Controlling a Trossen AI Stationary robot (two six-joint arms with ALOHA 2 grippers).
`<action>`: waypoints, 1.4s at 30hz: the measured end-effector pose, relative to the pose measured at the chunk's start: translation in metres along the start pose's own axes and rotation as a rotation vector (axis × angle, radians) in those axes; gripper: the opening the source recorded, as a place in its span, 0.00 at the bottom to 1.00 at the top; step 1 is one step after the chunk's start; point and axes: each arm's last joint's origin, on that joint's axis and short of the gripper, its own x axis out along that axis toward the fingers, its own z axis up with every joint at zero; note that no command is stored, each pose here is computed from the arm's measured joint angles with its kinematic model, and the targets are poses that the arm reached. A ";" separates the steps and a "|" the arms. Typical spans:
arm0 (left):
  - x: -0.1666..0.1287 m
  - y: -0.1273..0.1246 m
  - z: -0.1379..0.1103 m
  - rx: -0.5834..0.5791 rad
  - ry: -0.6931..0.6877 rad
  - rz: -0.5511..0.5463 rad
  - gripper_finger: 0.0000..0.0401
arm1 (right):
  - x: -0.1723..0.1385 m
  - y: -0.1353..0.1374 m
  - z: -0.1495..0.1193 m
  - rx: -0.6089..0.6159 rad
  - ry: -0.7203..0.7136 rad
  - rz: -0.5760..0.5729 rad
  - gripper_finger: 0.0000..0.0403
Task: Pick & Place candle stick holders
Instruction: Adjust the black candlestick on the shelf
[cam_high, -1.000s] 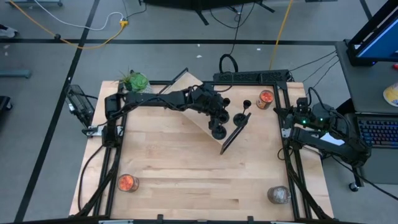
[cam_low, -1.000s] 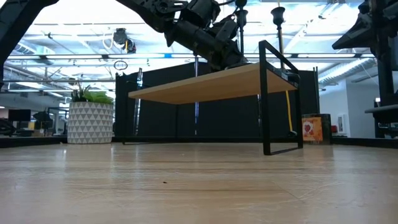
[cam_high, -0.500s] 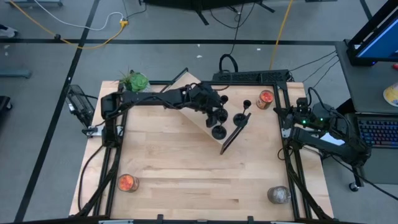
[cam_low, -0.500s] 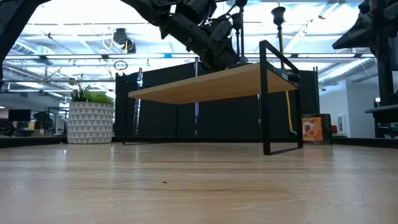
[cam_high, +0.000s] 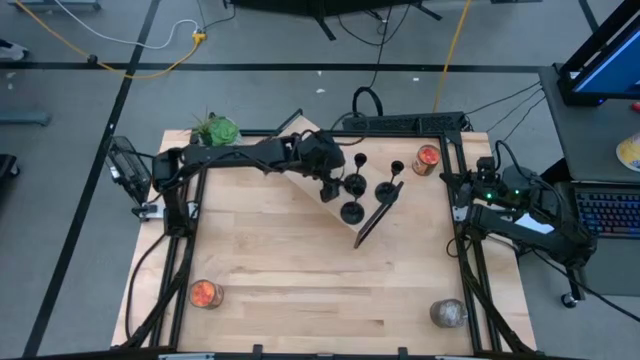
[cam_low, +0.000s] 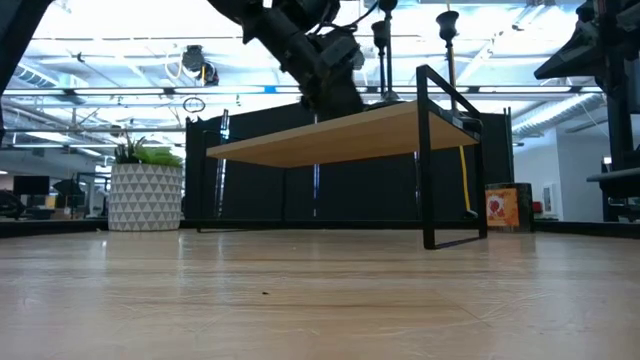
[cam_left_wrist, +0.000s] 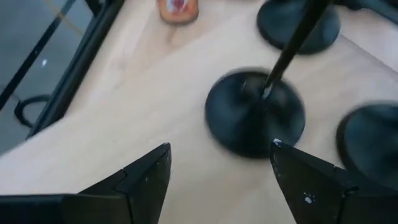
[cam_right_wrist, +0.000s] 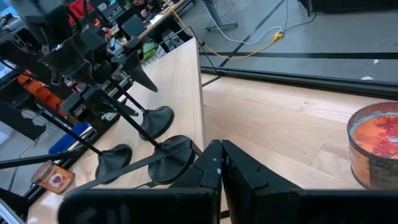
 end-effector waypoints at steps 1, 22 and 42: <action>-0.003 0.000 0.000 -0.001 0.007 0.003 0.70 | 0.000 0.000 0.000 0.000 -0.001 0.000 0.00; -0.072 -0.012 -0.022 -0.198 0.144 0.058 0.70 | 0.060 0.002 -0.022 -0.002 0.289 0.084 0.00; -0.113 -0.011 -0.029 -0.255 -0.012 0.113 0.70 | 0.098 0.014 -0.041 0.062 0.375 0.208 0.00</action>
